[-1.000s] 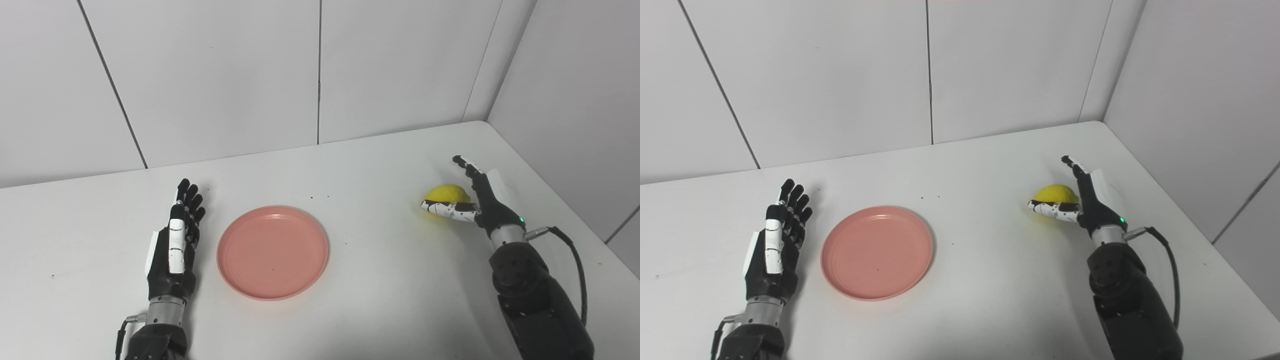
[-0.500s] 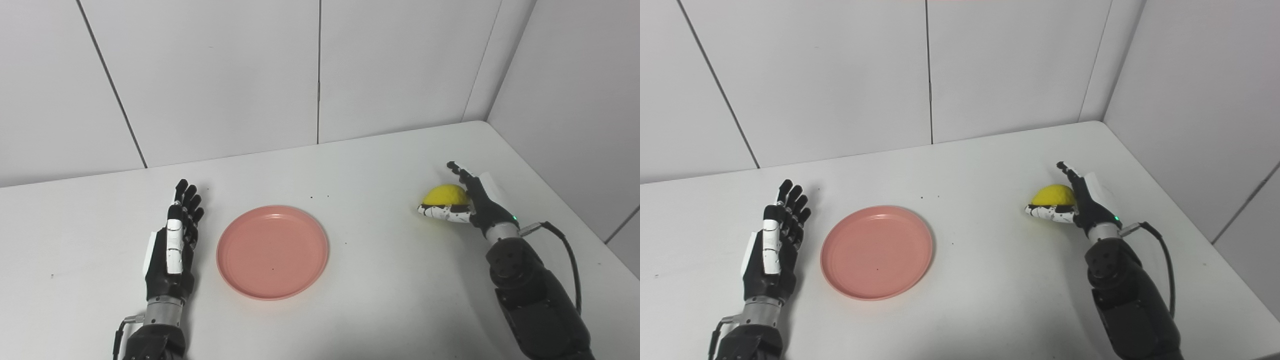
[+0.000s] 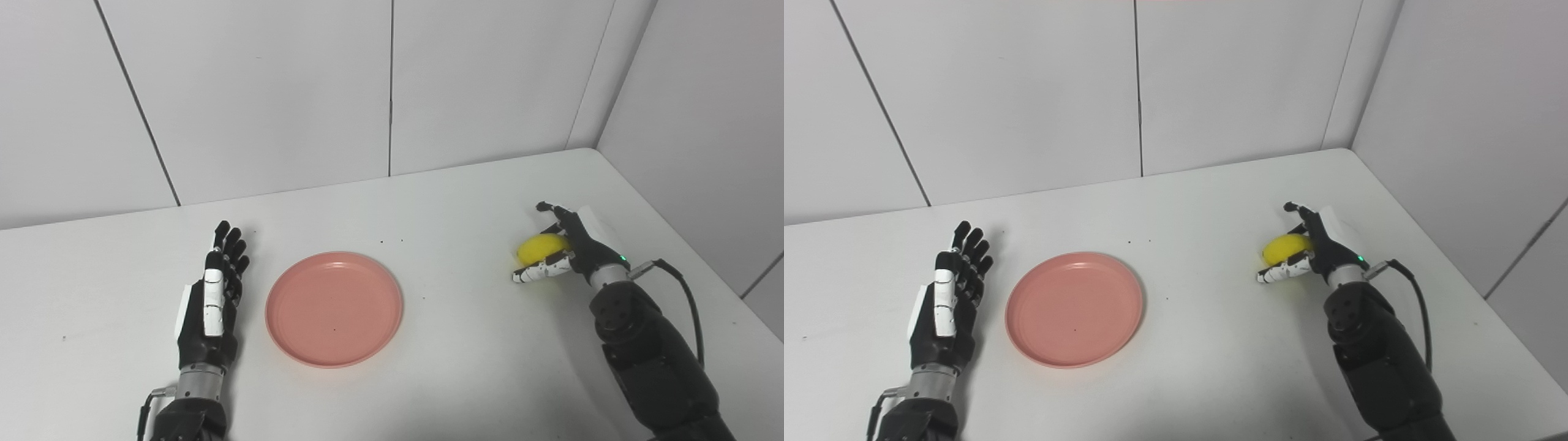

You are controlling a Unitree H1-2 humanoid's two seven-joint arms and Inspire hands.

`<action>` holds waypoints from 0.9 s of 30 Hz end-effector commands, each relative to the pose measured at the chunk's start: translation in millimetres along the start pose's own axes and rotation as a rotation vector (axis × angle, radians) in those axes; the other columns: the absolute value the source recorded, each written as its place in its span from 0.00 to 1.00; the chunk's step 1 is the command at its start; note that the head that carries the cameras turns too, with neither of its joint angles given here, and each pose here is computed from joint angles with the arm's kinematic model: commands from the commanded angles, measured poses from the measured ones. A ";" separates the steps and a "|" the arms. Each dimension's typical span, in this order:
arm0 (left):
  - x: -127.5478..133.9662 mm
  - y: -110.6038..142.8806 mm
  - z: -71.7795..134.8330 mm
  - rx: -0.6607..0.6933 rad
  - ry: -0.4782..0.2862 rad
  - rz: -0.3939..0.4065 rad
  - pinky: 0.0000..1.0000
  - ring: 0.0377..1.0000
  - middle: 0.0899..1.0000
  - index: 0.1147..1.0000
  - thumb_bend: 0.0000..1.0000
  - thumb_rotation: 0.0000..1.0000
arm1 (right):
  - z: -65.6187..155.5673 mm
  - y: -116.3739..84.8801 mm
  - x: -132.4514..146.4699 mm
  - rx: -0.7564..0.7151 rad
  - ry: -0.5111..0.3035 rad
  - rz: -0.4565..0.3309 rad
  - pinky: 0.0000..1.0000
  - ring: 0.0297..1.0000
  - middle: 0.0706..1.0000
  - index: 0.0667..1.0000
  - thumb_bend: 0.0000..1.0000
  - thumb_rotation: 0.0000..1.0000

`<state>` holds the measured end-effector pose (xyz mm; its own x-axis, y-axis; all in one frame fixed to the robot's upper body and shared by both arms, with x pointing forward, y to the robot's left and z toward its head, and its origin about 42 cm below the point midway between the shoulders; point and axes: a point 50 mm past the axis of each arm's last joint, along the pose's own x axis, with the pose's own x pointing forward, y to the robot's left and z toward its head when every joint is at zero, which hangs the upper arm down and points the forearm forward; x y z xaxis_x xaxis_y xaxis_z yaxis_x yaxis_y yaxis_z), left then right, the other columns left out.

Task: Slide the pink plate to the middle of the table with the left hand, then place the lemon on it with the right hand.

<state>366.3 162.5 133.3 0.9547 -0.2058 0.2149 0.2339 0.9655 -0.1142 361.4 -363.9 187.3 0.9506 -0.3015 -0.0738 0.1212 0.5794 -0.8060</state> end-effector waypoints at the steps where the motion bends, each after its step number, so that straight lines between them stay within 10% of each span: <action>1: 1.9 -2.2 5.9 -0.003 -0.029 0.002 1.00 0.99 0.98 0.98 0.67 1.00 | 3.7 -10.8 6.7 -0.037 -0.001 -0.033 0.36 0.45 0.47 0.74 0.64 0.00; 12: 1.8 -6.5 7.0 -0.006 -0.034 0.008 1.00 0.99 0.98 0.97 0.64 1.00 | 5.2 -7.6 11.1 -0.059 -0.005 -0.104 0.46 0.51 0.45 0.57 0.57 0.00; 27: 1.8 -13.3 6.1 -0.005 -0.037 0.003 1.00 0.99 0.98 0.97 0.60 1.00 | 5.7 -3.3 6.4 0.182 -0.233 -0.402 0.42 0.41 0.42 0.49 0.52 0.00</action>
<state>363.4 157.7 133.8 0.9581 -0.1898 0.2145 0.2200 0.9673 -0.1265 366.5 -362.2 170.3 0.8863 -0.3916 0.2471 0.4458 0.5777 -0.6837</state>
